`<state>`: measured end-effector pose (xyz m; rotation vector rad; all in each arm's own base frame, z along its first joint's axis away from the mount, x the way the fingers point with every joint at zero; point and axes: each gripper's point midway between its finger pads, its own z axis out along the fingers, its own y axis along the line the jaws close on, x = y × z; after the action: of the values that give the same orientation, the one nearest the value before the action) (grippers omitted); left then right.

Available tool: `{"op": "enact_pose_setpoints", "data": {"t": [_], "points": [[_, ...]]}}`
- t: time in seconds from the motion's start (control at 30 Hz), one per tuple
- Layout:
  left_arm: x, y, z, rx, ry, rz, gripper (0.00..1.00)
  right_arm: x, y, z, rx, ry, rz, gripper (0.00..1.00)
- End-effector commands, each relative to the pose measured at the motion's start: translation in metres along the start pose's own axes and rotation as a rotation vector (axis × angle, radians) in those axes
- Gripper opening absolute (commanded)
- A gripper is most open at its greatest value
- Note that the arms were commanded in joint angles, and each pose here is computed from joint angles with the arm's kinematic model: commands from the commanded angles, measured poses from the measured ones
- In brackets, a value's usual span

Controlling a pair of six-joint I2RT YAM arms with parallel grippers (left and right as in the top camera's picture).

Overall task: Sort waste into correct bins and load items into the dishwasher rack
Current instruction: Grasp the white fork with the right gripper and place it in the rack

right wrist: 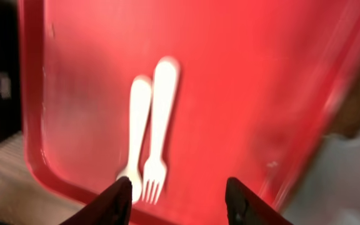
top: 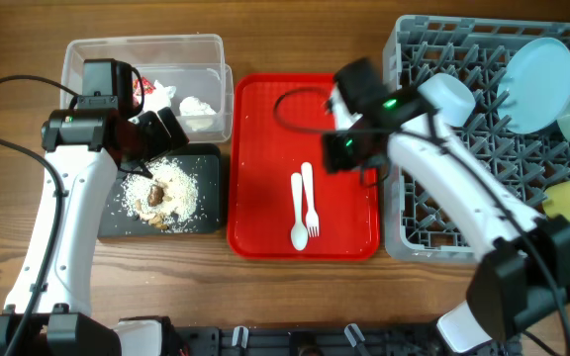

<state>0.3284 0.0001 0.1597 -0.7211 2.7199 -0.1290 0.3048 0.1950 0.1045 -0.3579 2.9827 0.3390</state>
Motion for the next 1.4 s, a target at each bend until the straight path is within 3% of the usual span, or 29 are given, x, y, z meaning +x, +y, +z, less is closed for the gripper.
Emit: {"op": "enact_pose_setpoints", "data": {"t": [0.0,0.37,0.57,0.7,0.9,1.07,1.2,1.37], "points": [[-0.002,0.0,-0.006,0.012,-0.016,-0.014,1.0,0.031,0.015,0.045,0.04,0.097,0.0,0.5],[0.002,0.002,-0.006,0.005,-0.002,-0.014,1.0,0.063,0.0,0.119,0.191,0.252,0.06,0.36],[0.002,0.002,-0.006,0.005,-0.002,-0.014,1.0,0.059,-0.018,0.116,0.242,0.241,0.097,0.04],[0.002,0.002,-0.006,0.005,-0.002,-0.014,1.0,0.052,-0.024,0.102,0.246,0.241,0.084,0.04],[0.001,0.002,-0.006,0.005,-0.003,-0.014,1.0,0.009,-0.042,-0.002,0.252,-0.018,0.103,0.04],[0.001,0.002,-0.006,0.005,-0.003,-0.014,1.0,0.009,-0.1,-0.076,0.28,-0.172,0.263,0.05],[0.001,0.002,-0.006,0.005,-0.003,-0.014,1.0,0.034,-0.138,-0.067,0.318,-0.084,0.349,0.04],[0.002,0.002,-0.006,0.005,-0.002,-0.014,1.0,0.052,-0.146,-0.041,0.329,-0.02,0.35,0.05]]}}
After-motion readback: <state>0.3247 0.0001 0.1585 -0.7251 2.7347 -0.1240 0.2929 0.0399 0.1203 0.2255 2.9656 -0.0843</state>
